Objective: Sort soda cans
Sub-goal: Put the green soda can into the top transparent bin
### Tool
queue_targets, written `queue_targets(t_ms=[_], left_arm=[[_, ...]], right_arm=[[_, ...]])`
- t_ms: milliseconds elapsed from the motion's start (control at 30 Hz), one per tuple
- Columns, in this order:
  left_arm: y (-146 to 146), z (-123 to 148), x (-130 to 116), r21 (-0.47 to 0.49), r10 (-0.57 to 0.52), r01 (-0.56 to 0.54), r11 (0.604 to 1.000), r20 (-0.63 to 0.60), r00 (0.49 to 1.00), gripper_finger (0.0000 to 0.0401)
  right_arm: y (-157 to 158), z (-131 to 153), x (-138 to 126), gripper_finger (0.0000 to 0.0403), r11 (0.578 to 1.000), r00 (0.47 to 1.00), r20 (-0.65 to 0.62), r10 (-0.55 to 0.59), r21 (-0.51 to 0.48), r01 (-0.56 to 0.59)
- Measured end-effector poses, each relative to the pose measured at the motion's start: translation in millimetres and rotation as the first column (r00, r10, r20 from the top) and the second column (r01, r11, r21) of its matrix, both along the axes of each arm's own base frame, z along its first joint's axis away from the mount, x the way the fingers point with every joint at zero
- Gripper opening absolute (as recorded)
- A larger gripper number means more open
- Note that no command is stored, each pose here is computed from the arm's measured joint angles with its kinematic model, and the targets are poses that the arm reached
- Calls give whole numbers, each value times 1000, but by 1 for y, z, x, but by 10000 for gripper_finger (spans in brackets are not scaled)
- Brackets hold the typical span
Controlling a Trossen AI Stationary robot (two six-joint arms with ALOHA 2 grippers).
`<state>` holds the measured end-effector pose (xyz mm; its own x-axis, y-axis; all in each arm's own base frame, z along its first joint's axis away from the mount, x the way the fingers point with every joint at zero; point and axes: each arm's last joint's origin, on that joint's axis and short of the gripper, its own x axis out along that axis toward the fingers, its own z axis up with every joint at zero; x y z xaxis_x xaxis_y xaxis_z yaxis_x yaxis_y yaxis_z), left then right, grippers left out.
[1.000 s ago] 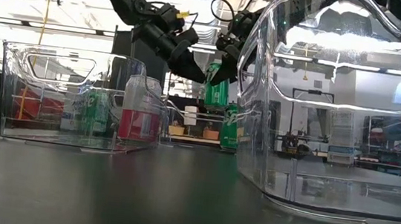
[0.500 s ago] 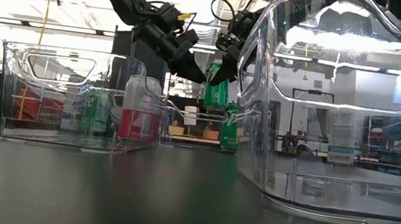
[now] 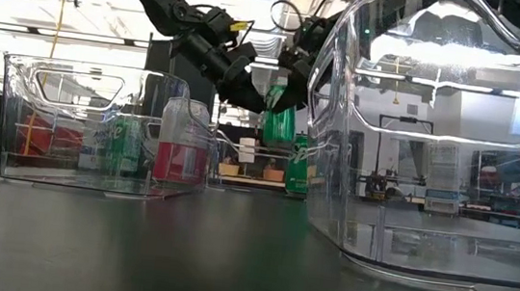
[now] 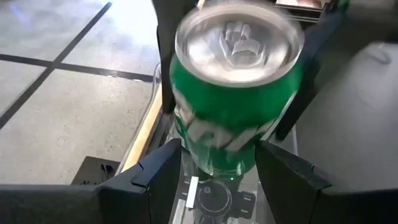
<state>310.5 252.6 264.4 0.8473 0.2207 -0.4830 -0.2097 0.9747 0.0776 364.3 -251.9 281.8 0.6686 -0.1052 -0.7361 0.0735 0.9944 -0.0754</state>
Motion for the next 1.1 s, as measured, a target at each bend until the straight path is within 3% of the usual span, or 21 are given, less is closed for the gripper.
queue_targets(t_ms=[333, 733, 1100], left_arm=[[0, 1, 0, -3, 2, -2, 1000, 7, 1000, 200], [0, 0, 0, -1, -2, 2, 1000, 4, 1000, 200], [2, 3, 1, 34, -6, 5, 999, 22, 1000, 200]], right_arm=[[0, 0, 0, 307, 999, 1000, -2, 31, -29, -31], [0, 1, 1, 307, 971, 985, -32, 171, -161, -174], [-3, 3, 2, 307, 974, 989, -2, 150, -173, -148]])
